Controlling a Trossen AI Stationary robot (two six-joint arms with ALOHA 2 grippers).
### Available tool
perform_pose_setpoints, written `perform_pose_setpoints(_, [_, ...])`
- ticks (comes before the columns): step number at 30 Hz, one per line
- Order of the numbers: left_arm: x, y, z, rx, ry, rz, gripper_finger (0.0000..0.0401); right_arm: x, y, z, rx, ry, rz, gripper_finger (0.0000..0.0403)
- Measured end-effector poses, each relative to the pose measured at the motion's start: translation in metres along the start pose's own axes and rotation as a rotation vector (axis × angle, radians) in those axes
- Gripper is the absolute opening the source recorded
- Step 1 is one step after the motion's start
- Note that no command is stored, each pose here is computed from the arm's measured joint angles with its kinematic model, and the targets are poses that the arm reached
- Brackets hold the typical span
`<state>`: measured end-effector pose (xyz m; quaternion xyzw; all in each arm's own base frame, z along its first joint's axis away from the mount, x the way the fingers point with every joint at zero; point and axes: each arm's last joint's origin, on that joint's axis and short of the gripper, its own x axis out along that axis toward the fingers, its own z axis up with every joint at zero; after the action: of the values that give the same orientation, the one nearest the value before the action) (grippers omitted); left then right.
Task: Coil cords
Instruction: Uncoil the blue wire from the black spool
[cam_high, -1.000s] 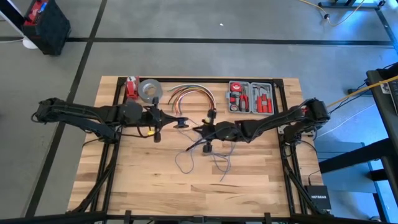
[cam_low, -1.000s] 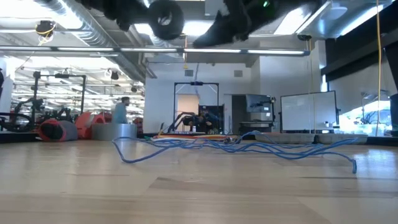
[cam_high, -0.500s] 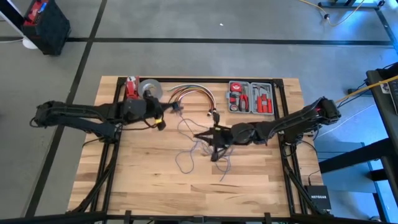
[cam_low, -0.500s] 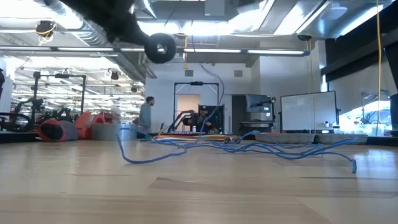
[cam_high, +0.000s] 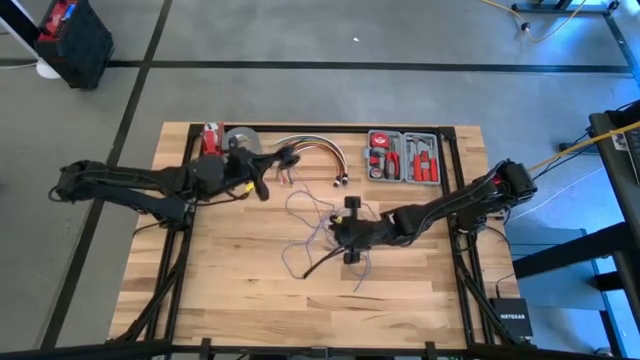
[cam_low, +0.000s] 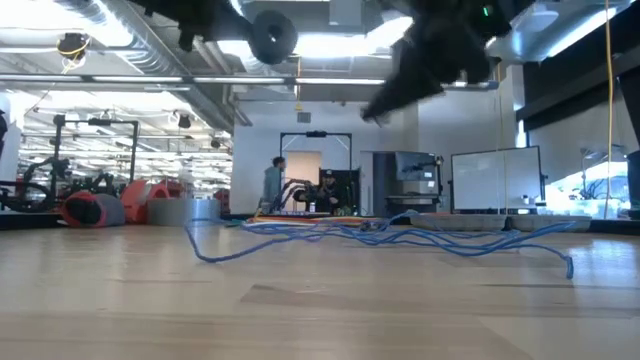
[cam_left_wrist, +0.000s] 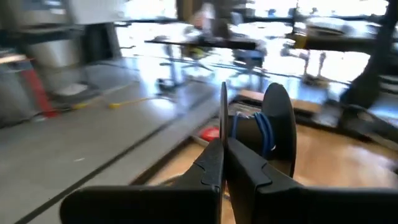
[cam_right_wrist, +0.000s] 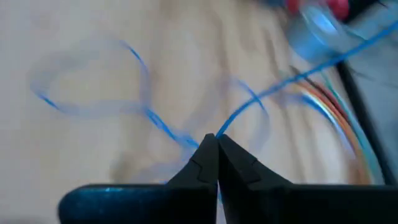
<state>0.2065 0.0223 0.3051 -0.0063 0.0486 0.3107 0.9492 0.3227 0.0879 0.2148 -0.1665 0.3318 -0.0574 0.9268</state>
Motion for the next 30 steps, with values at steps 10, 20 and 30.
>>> perform_pose_setpoints(10, [-0.019,-0.003,-0.033,0.191,0.342,-0.251,0.0002,-0.045,-0.033,-0.004,0.048,0.097,-0.416,0.0001])
perform_pose_setpoints(20, [-0.007,0.025,-0.035,0.135,0.346,0.176,0.0001,-0.088,-0.008,0.055,-0.054,-0.388,-0.019,0.0001])
perform_pose_setpoints(30, [0.001,0.029,-0.017,-0.049,0.159,0.278,0.0001,-0.026,0.038,0.024,-0.131,-0.150,0.212,0.0001])
